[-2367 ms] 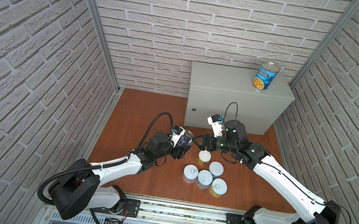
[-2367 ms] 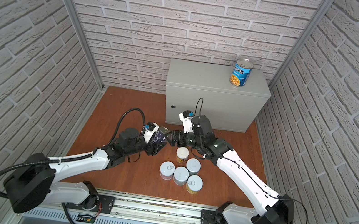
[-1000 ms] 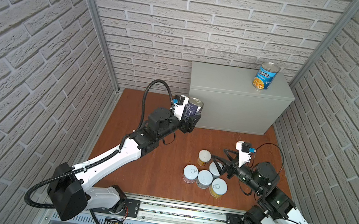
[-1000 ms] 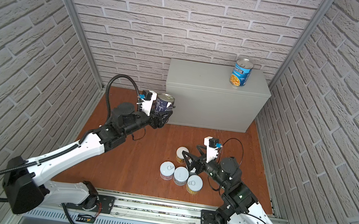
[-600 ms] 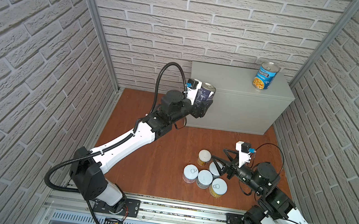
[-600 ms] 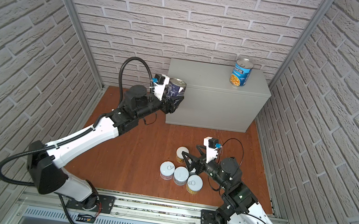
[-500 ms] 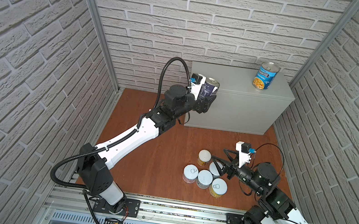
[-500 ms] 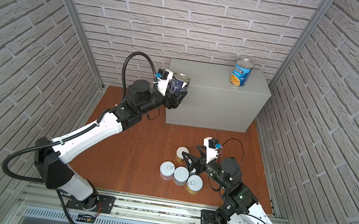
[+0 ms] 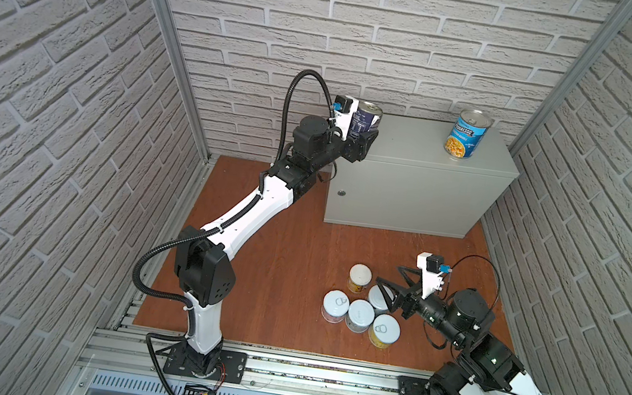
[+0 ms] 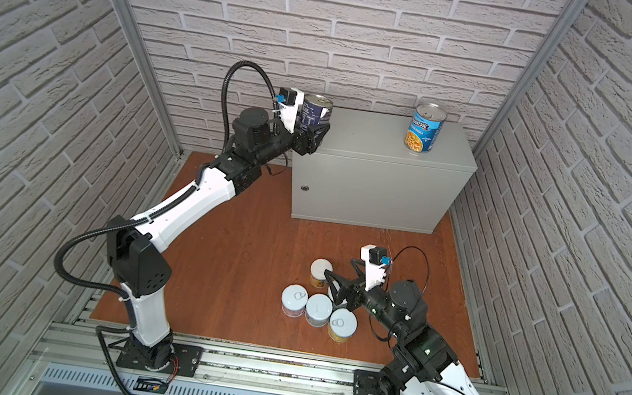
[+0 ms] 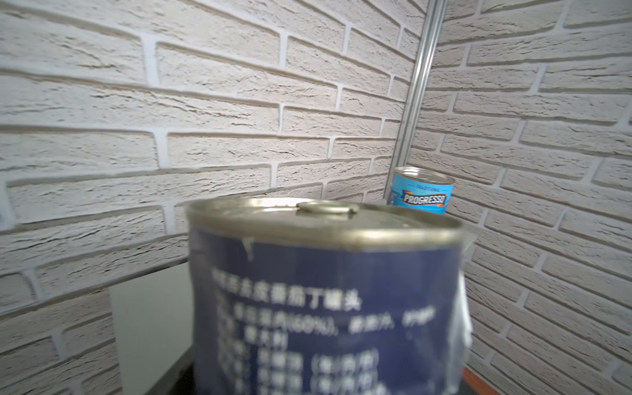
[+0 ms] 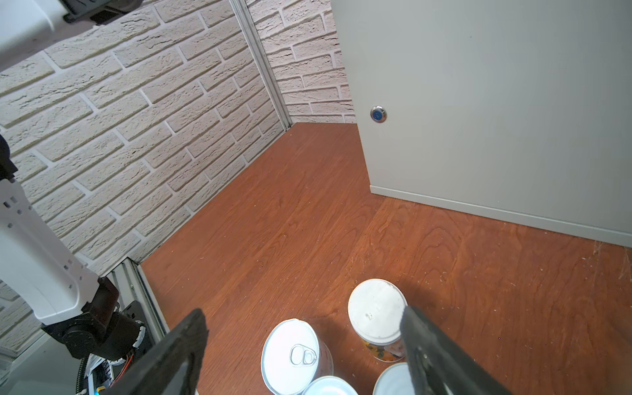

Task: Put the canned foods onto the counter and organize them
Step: 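Carry the purple can with the left gripper up over the cabinet top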

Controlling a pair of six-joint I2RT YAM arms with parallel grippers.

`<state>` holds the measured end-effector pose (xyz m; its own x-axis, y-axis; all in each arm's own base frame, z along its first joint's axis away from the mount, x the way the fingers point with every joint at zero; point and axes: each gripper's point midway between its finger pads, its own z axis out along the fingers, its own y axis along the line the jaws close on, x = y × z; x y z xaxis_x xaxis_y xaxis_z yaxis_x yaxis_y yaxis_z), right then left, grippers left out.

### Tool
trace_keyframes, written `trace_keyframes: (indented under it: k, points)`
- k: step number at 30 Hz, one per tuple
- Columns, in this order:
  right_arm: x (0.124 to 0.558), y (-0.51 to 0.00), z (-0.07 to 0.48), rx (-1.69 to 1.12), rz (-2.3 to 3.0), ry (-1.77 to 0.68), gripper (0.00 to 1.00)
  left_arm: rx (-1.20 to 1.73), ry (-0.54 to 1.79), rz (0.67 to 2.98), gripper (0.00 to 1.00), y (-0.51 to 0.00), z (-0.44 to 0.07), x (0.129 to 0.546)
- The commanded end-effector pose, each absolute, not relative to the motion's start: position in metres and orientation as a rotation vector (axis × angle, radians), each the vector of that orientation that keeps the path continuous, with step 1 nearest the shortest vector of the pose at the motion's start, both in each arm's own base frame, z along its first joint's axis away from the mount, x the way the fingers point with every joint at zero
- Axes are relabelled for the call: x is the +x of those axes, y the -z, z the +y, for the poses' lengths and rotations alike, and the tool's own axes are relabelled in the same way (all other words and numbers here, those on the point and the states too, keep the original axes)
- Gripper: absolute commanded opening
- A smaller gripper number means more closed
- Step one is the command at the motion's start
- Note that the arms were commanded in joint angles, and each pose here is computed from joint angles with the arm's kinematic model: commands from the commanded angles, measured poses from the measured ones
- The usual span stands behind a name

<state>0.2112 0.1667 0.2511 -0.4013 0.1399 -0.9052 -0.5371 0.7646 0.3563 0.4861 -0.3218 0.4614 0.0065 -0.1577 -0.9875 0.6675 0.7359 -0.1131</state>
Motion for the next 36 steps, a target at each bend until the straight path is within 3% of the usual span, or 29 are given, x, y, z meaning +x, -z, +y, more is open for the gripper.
trace_keyframes:
  k: [1,19,36]
  points:
    - [0.214,-0.265,0.161,-0.288,1.806,-0.729,0.89,0.405,0.742,1.113,0.70,-0.551,-0.302,0.473]
    - [0.233,-0.251,0.168,-0.253,1.860,-0.700,0.89,0.495,0.876,1.179,0.70,-0.506,-0.310,0.543]
    - [0.247,-0.242,0.173,-0.260,1.905,-0.651,0.88,0.583,0.867,1.272,0.77,-0.449,-0.322,0.573]
